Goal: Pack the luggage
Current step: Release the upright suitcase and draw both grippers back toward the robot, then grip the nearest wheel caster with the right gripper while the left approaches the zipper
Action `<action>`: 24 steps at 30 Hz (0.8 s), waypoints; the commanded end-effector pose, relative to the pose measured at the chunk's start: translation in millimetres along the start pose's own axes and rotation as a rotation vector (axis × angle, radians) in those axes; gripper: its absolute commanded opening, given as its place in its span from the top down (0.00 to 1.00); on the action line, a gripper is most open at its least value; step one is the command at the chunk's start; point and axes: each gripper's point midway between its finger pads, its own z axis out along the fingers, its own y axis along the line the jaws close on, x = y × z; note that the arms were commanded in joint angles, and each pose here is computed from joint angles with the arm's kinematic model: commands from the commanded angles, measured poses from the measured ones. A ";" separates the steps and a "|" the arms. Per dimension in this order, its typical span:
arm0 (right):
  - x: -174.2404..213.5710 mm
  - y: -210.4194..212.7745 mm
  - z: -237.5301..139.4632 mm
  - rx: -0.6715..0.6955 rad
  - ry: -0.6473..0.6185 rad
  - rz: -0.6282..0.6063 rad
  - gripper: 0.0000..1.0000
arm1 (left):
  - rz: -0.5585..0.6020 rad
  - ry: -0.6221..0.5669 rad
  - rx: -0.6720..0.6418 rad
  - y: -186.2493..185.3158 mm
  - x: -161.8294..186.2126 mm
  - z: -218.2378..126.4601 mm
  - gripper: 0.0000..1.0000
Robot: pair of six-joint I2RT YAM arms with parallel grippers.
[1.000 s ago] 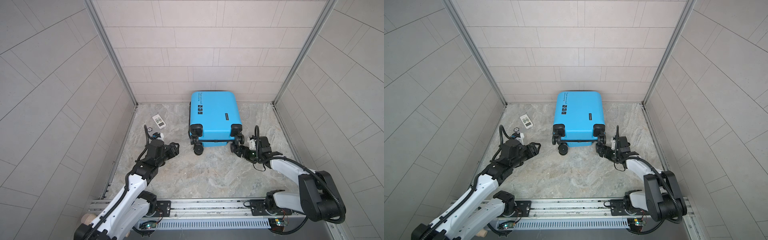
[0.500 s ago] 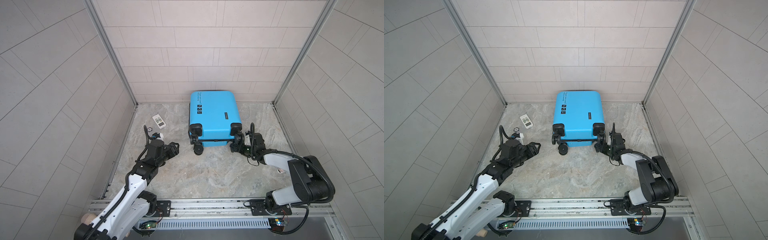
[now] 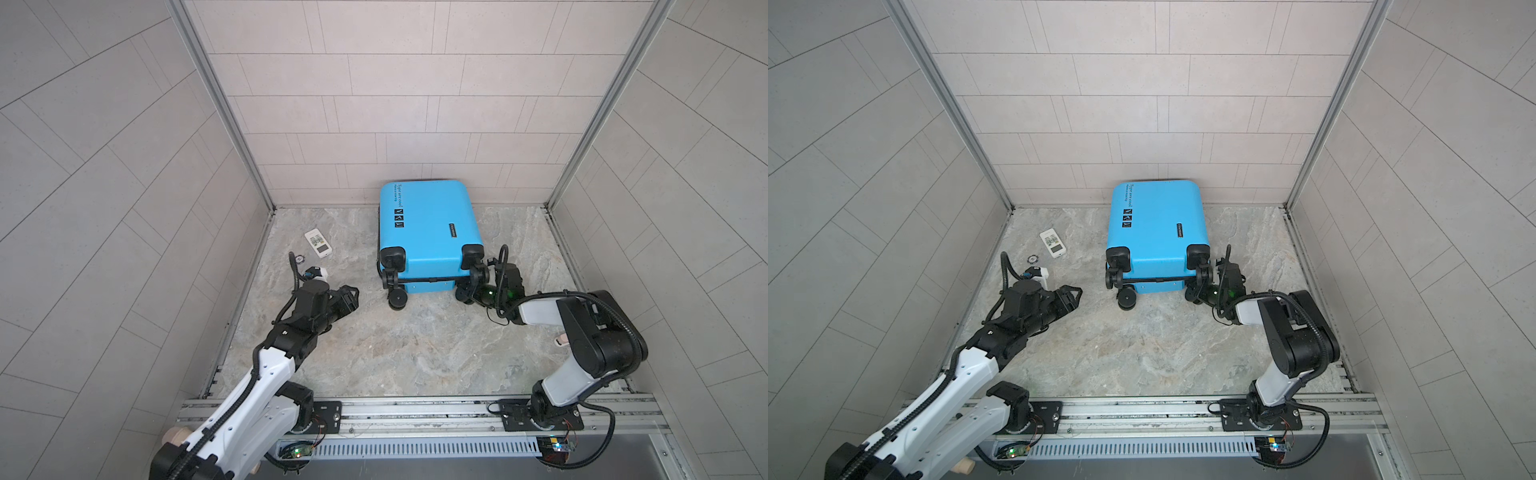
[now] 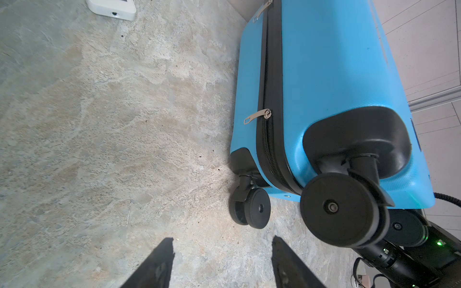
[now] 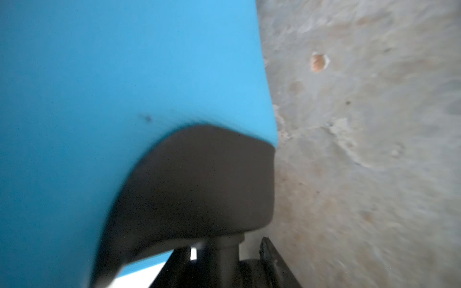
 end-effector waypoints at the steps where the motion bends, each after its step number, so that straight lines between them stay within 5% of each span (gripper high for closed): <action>1: 27.0 -21.5 6.8 -0.004 0.071 0.132 0.52 | -0.002 -0.013 0.010 -2.5 -2.2 1.4 0.33; 4: 31.0 -34.2 2.8 0.011 0.064 0.168 0.31 | -0.001 -0.017 0.012 -3.3 -3.8 2.1 0.33; 7: 32.4 -44.2 -7.3 0.049 0.052 0.174 0.21 | -0.001 -0.021 0.014 -5.9 -6.7 2.7 0.33; 24: 17.7 -18.7 -122.3 0.278 -0.025 -0.154 0.04 | 0.197 -0.133 0.084 -63.3 -68.7 5.5 0.29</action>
